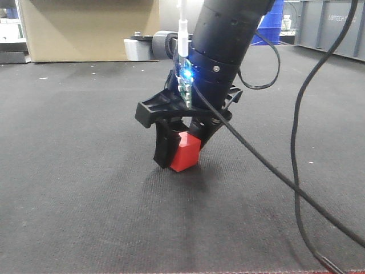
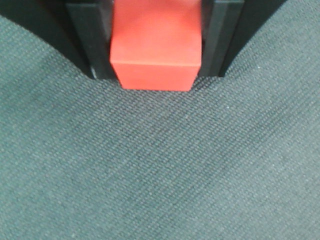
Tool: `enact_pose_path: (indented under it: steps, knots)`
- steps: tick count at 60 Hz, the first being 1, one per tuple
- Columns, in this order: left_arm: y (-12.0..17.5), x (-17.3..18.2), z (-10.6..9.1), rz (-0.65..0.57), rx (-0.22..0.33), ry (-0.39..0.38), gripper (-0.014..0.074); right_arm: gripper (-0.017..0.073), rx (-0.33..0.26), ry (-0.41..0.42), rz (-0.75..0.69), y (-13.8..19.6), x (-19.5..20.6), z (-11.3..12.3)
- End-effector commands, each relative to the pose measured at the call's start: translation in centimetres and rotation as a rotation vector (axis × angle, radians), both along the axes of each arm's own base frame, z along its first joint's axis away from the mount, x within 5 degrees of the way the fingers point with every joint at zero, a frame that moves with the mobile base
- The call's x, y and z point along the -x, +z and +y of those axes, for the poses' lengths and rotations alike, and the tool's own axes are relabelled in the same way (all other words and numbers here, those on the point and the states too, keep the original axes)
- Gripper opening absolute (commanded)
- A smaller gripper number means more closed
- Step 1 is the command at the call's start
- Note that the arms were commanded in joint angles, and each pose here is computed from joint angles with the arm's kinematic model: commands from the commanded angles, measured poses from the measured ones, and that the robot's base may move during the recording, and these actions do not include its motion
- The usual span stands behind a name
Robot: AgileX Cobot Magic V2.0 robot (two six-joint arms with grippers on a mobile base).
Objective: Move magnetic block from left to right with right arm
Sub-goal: 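Lower the right gripper with the red cube onto the table, then open the right gripper and raise it away from the cube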
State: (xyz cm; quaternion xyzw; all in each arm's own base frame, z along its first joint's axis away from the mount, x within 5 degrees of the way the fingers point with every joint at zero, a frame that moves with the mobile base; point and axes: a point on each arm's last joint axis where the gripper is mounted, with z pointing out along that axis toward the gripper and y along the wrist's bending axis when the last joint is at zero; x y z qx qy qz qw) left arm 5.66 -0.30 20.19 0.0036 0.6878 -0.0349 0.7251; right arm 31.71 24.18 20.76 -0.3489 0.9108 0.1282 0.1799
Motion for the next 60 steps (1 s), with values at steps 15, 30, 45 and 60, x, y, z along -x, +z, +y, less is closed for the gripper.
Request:
enact_pose_path:
  steps: [15, 30, 45, 60]
  knots:
    - [0.5, 0.1, 0.0, -0.091, 0.009, 0.001, -0.0116, 0.0622, -0.066, -0.013, -0.075, 4.5, 0.1, -1.0]
    - [0.5, 0.1, 0.0, -0.091, 0.009, 0.001, -0.0116, 0.0523, -0.170, -0.094, -0.167, 10.2, 0.9, -4.4]
    - [0.5, 0.1, 0.0, -0.091, 0.009, 0.001, -0.0116, 0.0148, -0.265, -0.136, -0.303, 15.9, 5.1, -8.3]
    - [0.5, 0.1, 0.0, -0.091, 0.009, 0.001, -0.0116, 0.0069, -0.342, -0.162, -0.402, 16.5, 11.3, -11.6]
